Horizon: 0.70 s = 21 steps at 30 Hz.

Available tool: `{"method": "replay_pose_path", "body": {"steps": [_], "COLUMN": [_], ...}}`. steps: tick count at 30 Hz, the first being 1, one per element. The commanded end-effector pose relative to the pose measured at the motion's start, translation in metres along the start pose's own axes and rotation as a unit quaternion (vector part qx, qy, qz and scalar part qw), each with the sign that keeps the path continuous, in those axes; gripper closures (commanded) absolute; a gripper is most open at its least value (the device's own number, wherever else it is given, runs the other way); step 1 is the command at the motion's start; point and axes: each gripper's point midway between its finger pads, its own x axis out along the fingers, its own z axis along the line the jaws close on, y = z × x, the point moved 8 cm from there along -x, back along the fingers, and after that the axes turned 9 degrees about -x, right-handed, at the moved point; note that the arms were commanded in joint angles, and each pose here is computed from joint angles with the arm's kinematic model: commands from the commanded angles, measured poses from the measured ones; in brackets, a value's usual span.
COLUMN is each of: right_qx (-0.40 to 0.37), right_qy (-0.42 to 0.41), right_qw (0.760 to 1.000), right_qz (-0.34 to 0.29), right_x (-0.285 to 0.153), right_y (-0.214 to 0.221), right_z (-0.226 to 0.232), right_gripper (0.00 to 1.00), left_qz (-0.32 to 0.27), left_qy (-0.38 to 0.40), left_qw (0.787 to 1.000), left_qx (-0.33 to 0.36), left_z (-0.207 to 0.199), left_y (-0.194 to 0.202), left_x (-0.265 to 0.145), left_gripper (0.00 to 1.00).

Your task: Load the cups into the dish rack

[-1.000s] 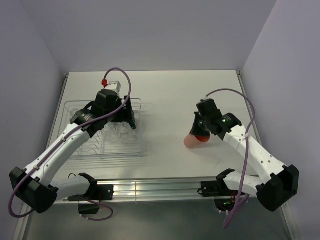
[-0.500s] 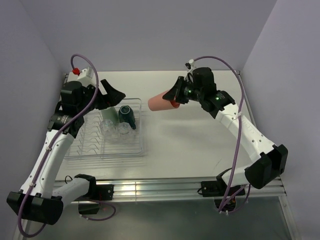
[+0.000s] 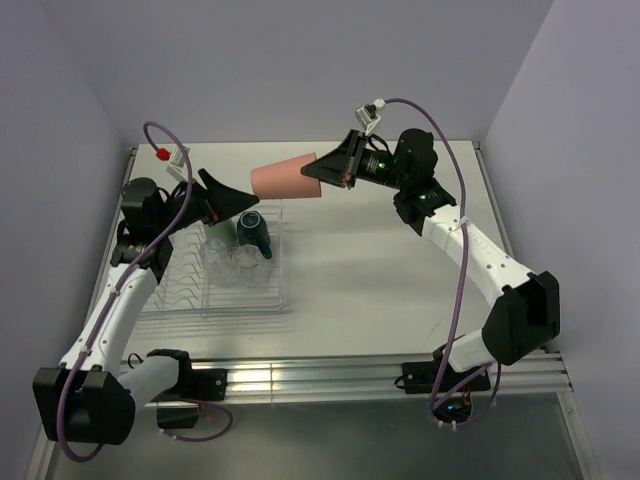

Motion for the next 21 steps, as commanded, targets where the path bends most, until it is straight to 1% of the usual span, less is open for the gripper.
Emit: {"method": "replay_pose_path", "body": {"steps": [1, 6, 8, 11, 12, 14, 17, 21], "right_qx": [-0.009, -0.006, -0.007, -0.002, 0.011, 0.008, 0.014, 0.015], "right_qy": [-0.09, -0.097, -0.1, -0.122, -0.127, -0.145, -0.15, -0.153], "right_qw": [0.996, 0.995, 0.995, 0.992, 0.992, 0.989, 0.988, 0.988], "right_qz": [0.007, 0.008, 0.007, 0.006, 0.01, 0.014, 0.016, 0.025], "right_x": [-0.001, 0.0, 0.0, -0.001, 0.0, 0.0, -0.001, 0.0], "right_y": [-0.005, -0.004, -0.004, -0.004, -0.004, -0.002, -0.001, 0.003], "right_z": [0.019, 0.018, 0.018, 0.021, 0.022, 0.024, 0.024, 0.025], "right_gripper": [1.0, 1.0, 1.0, 1.0, 1.0, 1.0, 1.0, 1.0], "left_qz": [-0.009, -0.012, -0.014, -0.011, -0.008, -0.009, -0.011, -0.011], "left_qy": [0.095, 0.127, 0.128, 0.115, 0.115, 0.116, 0.109, 0.118], "left_qw": [0.993, 0.988, 0.987, 0.99, 0.99, 0.99, 0.991, 0.99], "left_qx": [0.068, 0.087, 0.091, 0.084, 0.081, 0.076, 0.073, 0.07], "left_z": [-0.039, -0.053, -0.055, -0.051, -0.048, -0.046, -0.041, -0.041], "left_y": [-0.003, 0.001, 0.001, 0.0, 0.0, 0.0, 0.0, -0.001], "left_x": [-0.012, -0.021, -0.022, -0.019, -0.018, -0.017, -0.014, -0.013], "left_gripper": [0.07, 0.07, 0.06, 0.06, 0.06, 0.06, 0.06, 0.06]}}
